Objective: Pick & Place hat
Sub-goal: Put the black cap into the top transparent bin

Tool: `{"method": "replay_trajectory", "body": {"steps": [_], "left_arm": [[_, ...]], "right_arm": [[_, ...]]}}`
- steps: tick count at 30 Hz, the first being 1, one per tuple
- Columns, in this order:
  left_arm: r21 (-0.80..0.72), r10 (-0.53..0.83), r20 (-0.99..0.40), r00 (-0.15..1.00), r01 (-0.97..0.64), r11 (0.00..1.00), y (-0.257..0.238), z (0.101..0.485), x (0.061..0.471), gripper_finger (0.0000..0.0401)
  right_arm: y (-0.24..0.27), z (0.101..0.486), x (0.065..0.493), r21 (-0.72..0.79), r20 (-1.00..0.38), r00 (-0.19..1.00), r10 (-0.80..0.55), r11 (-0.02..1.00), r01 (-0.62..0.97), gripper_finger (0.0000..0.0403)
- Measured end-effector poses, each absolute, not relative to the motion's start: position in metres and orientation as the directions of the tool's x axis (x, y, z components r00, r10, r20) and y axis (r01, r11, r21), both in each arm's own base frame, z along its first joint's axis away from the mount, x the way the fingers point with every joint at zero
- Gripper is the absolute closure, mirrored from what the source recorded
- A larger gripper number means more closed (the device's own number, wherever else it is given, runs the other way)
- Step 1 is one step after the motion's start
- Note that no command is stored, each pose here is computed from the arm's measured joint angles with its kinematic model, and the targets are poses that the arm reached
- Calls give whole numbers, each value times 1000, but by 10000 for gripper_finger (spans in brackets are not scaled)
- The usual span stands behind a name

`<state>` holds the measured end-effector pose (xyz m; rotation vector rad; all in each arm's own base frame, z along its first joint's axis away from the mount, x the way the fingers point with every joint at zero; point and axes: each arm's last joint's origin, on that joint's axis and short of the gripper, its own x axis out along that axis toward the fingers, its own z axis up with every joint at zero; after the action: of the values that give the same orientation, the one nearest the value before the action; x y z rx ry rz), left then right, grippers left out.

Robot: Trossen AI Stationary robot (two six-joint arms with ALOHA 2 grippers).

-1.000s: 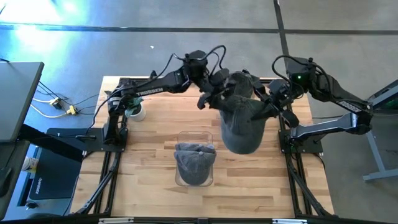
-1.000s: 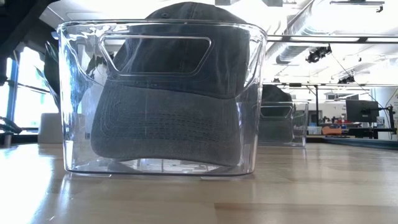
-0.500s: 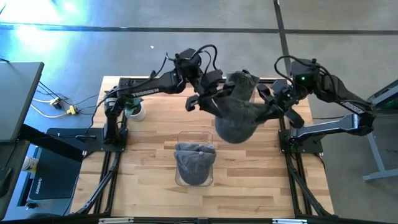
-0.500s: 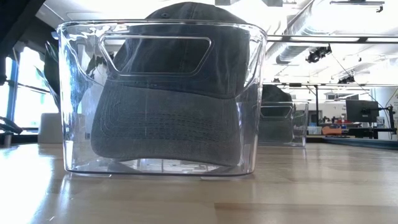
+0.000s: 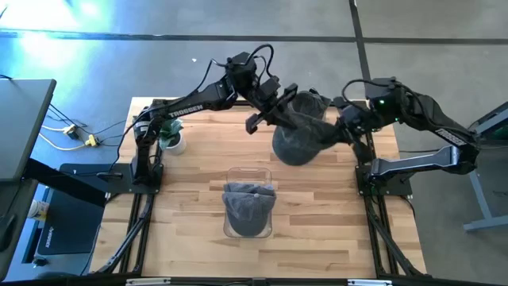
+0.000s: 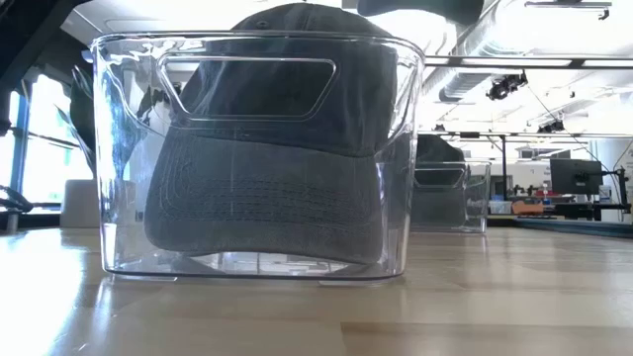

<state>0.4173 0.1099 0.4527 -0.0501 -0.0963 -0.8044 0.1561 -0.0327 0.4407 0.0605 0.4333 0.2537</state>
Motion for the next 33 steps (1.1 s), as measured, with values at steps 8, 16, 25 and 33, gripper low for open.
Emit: {"method": "replay_trajectory", "body": {"steps": [8,16,25,33], "left_arm": [[218,-463,-7,886,453,864,122,414,442,395],[314,-287,-137,948,317,895,142,373,461,394],[439,-198,-172,965,255,862,158,340,479,394],[498,-9,-252,968,138,856,166,314,489,393]], "right_arm": [[-55,416,156,-95,-645,761,-76,995,20,399],[-77,364,167,-194,-749,616,-244,970,148,399],[-96,333,171,-310,-741,555,-378,926,216,398],[-107,306,168,-302,-763,521,-381,924,234,394]]}}
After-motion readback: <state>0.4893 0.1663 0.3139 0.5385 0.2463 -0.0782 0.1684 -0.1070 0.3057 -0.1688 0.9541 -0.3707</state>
